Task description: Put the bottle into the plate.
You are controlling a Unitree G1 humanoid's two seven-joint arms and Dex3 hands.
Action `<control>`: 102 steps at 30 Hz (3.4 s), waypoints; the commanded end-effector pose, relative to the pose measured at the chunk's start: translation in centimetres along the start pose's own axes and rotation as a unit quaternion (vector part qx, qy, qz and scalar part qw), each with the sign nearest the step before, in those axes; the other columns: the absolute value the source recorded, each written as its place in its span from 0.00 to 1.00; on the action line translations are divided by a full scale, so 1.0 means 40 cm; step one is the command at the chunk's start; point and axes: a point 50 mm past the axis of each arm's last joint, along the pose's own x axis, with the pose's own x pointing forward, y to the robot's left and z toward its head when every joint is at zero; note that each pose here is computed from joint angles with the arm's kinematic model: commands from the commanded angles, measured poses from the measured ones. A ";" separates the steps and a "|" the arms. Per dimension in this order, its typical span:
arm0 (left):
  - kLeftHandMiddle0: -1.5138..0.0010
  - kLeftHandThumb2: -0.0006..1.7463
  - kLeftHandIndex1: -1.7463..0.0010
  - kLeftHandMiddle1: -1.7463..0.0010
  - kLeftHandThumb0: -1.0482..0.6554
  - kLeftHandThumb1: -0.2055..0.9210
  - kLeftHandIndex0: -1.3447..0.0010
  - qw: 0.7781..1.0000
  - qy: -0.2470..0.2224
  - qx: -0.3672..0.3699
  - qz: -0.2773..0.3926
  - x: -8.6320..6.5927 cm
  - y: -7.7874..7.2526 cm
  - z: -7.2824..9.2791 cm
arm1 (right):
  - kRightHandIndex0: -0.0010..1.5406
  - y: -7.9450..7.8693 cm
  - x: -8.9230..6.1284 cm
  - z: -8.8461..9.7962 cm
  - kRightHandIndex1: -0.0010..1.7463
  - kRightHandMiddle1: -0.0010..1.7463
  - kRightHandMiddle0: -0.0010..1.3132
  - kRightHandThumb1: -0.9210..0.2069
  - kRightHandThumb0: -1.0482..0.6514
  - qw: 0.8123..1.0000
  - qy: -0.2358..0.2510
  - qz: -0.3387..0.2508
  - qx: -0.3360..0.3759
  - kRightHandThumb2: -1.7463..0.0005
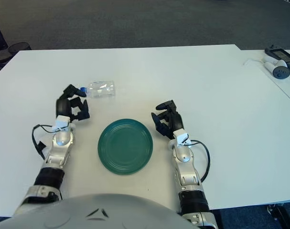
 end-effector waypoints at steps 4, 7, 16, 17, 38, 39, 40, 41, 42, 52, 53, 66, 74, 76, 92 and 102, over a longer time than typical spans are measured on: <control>0.23 0.76 0.00 0.00 0.34 0.45 0.54 0.997 -0.071 0.028 -0.006 0.079 -0.024 0.050 | 0.21 0.015 -0.028 -0.084 0.86 0.97 0.12 0.00 0.61 0.995 0.092 0.022 0.002 0.75; 0.23 0.75 0.00 0.00 0.34 0.46 0.55 0.995 -0.090 0.031 -0.009 0.098 -0.031 0.063 | 0.16 0.018 -0.026 -0.084 0.91 0.95 0.14 0.00 0.61 0.995 0.093 0.023 0.005 0.74; 0.24 0.74 0.00 0.00 0.34 0.47 0.56 0.989 -0.136 0.046 -0.029 0.149 -0.041 0.092 | 0.13 0.021 -0.021 -0.083 0.94 0.95 0.14 0.00 0.61 0.995 0.093 0.022 0.006 0.73; 0.24 0.74 0.00 0.00 0.34 0.48 0.56 0.989 -0.139 0.048 -0.032 0.154 -0.043 0.095 | 0.13 0.021 -0.020 -0.084 0.94 0.95 0.14 0.00 0.61 0.995 0.094 0.022 0.006 0.73; 0.25 0.73 0.00 0.00 0.35 0.49 0.57 0.960 -0.188 0.095 -0.184 0.178 -0.126 0.128 | 0.13 0.024 -0.011 -0.098 0.94 0.95 0.14 0.00 0.61 0.995 0.100 0.027 0.011 0.72; 0.25 0.73 0.00 0.00 0.35 0.49 0.57 0.959 -0.189 0.096 -0.188 0.179 -0.127 0.128 | 0.13 0.024 -0.010 -0.098 0.94 0.95 0.14 0.00 0.61 0.995 0.100 0.027 0.011 0.72; 0.25 0.73 0.00 0.00 0.35 0.49 0.57 0.954 -0.193 0.104 -0.204 0.181 -0.129 0.128 | 0.13 0.024 -0.010 -0.099 0.94 0.95 0.14 0.00 0.61 0.995 0.100 0.027 0.010 0.73; 0.25 0.73 0.00 0.00 0.35 0.48 0.56 0.947 -0.197 0.117 -0.227 0.184 -0.132 0.129 | 0.13 0.024 -0.009 -0.099 0.94 0.95 0.15 0.00 0.61 0.995 0.099 0.028 0.009 0.73; 0.25 0.73 0.00 0.00 0.35 0.48 0.56 0.941 -0.200 0.126 -0.243 0.185 -0.134 0.129 | 0.13 0.024 -0.009 -0.099 0.94 0.95 0.15 0.00 0.61 0.995 0.099 0.028 0.008 0.73; 0.25 0.76 0.00 0.00 0.34 0.45 0.54 0.900 -0.192 0.191 -0.341 0.212 -0.141 0.124 | 0.14 0.025 -0.007 -0.103 0.93 0.94 0.15 0.00 0.61 0.994 0.102 0.026 0.007 0.73; 0.25 0.77 0.00 0.00 0.34 0.44 0.54 0.896 -0.191 0.198 -0.347 0.214 -0.143 0.124 | 0.14 0.026 -0.006 -0.103 0.94 0.94 0.15 0.00 0.61 0.994 0.103 0.026 0.007 0.73; 0.61 0.58 0.01 0.00 0.37 0.66 0.67 0.846 -0.221 0.310 -0.373 0.240 -0.150 0.122 | 0.19 0.030 -0.003 -0.106 0.87 0.95 0.14 0.00 0.61 0.994 0.105 0.020 0.005 0.75; 0.97 0.26 0.14 0.30 0.29 0.90 0.92 0.792 -0.229 0.433 -0.363 0.262 -0.134 0.123 | 0.18 0.032 -0.002 -0.107 0.89 0.95 0.15 0.00 0.61 0.994 0.108 0.019 0.005 0.75; 0.99 0.24 0.21 0.37 0.25 0.91 0.97 0.788 -0.230 0.446 -0.358 0.263 -0.134 0.123 | 0.24 0.032 -0.001 -0.107 0.82 0.98 0.12 0.00 0.61 0.994 0.108 0.020 0.005 0.76; 1.00 0.23 0.35 0.73 0.17 1.00 1.00 0.782 -0.229 0.471 -0.339 0.277 -0.125 0.138 | 0.14 0.036 0.005 -0.110 0.93 0.95 0.15 0.00 0.61 0.993 0.117 0.026 0.015 0.73; 1.00 0.25 0.50 0.94 0.11 1.00 1.00 0.766 -0.220 0.516 -0.315 0.287 -0.121 0.144 | 0.13 0.035 0.004 -0.110 0.94 0.95 0.15 0.00 0.61 0.992 0.119 0.030 0.016 0.72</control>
